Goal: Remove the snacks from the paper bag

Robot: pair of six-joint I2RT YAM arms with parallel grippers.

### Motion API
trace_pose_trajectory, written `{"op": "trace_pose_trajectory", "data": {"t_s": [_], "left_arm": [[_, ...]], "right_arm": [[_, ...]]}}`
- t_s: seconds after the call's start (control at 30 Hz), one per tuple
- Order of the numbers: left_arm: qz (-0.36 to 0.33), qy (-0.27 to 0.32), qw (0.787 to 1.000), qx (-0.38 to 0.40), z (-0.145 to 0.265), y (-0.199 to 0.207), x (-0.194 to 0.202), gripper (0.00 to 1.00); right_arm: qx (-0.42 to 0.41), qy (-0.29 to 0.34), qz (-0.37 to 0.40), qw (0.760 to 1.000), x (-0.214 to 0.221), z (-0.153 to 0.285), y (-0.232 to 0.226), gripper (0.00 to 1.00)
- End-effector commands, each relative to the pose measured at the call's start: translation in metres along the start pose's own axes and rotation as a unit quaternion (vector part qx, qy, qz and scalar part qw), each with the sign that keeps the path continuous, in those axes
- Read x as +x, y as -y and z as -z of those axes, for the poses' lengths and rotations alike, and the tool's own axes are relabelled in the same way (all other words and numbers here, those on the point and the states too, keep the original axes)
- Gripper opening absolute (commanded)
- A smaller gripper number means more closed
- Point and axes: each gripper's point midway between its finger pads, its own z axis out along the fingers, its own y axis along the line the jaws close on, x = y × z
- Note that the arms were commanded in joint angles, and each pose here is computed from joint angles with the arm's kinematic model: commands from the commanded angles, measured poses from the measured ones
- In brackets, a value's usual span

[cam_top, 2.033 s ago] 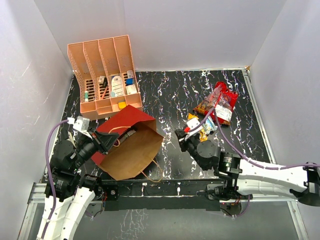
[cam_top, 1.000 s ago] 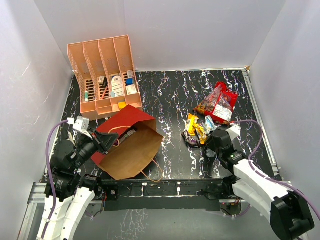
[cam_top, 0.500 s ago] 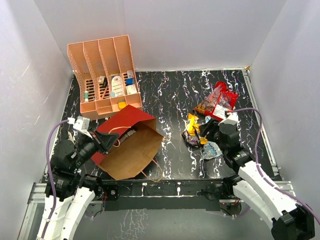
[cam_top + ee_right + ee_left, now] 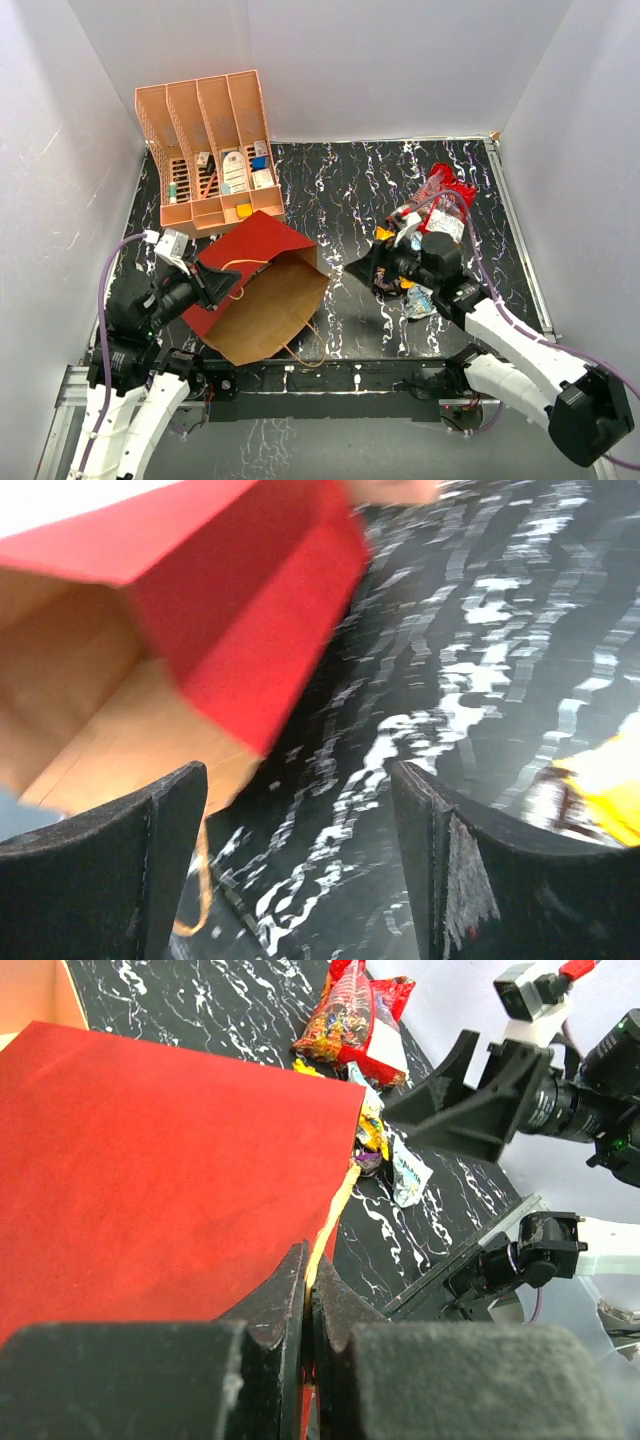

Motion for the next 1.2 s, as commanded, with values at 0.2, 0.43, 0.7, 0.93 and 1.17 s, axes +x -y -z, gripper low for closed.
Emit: {"op": "trace_pose_trajectory", "data": {"t_s": [0.2,0.43,0.7,0.93,1.17], "left_arm": [[-0.024,0.025,0.999,0.026,0.008,0.01,-0.004,0.0],[-0.027,0.034,0.999,0.024,0.01,0.01,-0.006,0.0],[-0.025,0.038,0.999,0.02,0.011,0.008,-0.007,0.0],[-0.009,0.04,0.999,-0.003,0.009,0.002,-0.007,0.0],[-0.002,0.024,1.0,-0.005,0.008,0.003,-0.002,0.0]], "right_arm": [[-0.209,0.044,0.255,0.943,0.018,-0.015,-0.157,0.83],[-0.284,0.126,0.377,0.872,0.026,-0.037,-0.225,0.88],[-0.338,0.102,0.54,0.764,0.077,-0.072,-0.254,0.9],[-0.318,0.064,0.563,0.76,0.104,-0.092,-0.238,0.92],[-0.274,0.063,0.595,0.753,0.105,-0.11,-0.224,0.93]]}}
